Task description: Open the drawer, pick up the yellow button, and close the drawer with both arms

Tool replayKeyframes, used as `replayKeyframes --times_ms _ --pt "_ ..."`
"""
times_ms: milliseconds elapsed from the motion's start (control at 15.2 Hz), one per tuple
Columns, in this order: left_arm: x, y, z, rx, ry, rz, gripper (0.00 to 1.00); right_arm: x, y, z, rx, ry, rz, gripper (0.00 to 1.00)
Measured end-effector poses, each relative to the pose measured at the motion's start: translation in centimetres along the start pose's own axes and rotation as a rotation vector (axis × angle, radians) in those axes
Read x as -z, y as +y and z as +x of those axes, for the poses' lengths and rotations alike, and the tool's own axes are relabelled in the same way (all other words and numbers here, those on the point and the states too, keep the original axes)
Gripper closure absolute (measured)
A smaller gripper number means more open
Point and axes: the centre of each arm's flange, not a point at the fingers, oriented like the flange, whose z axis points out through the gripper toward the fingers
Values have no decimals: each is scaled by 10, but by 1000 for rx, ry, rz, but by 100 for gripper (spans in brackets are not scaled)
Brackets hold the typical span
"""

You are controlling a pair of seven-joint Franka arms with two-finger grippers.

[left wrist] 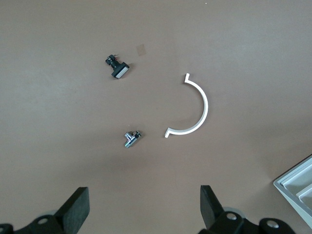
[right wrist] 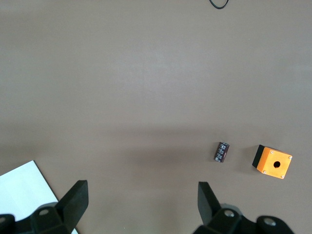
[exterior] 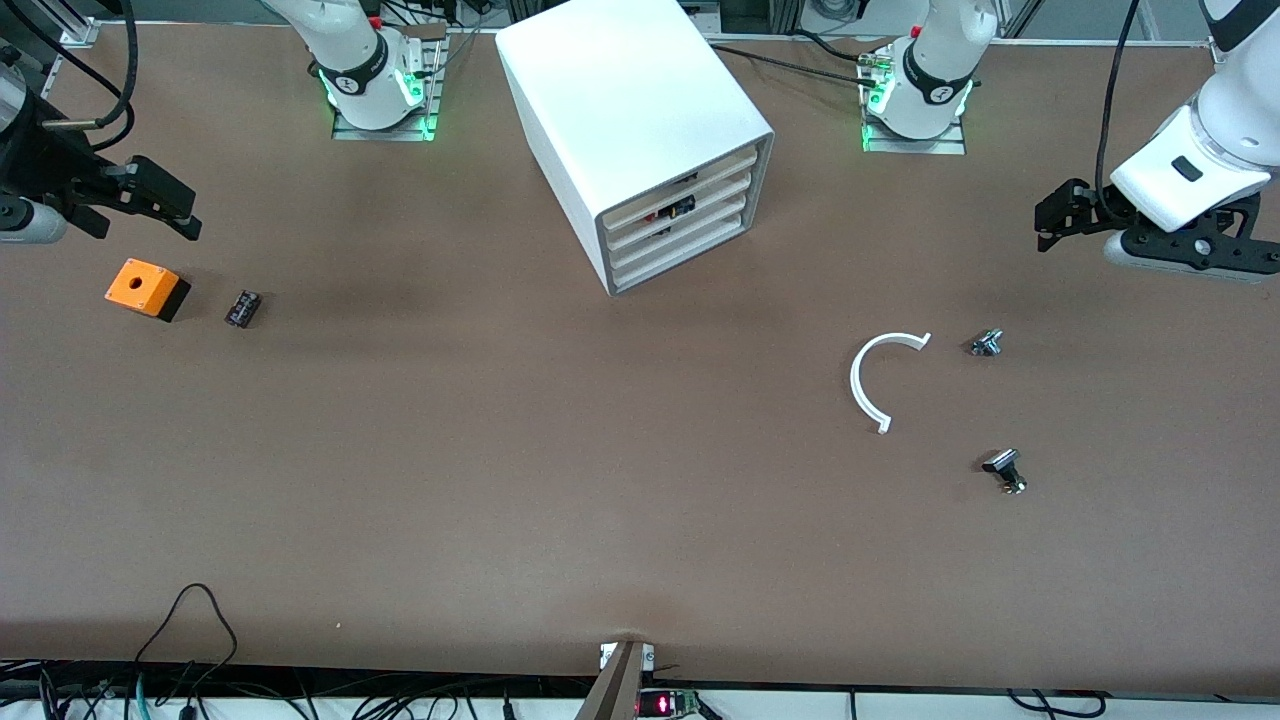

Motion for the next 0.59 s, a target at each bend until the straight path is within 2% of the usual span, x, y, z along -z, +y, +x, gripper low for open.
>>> replayKeyframes --times_ms 593 --pt "0 11 1 -18 0 -3 0 -1 0 -1 0 -8 -1 0"
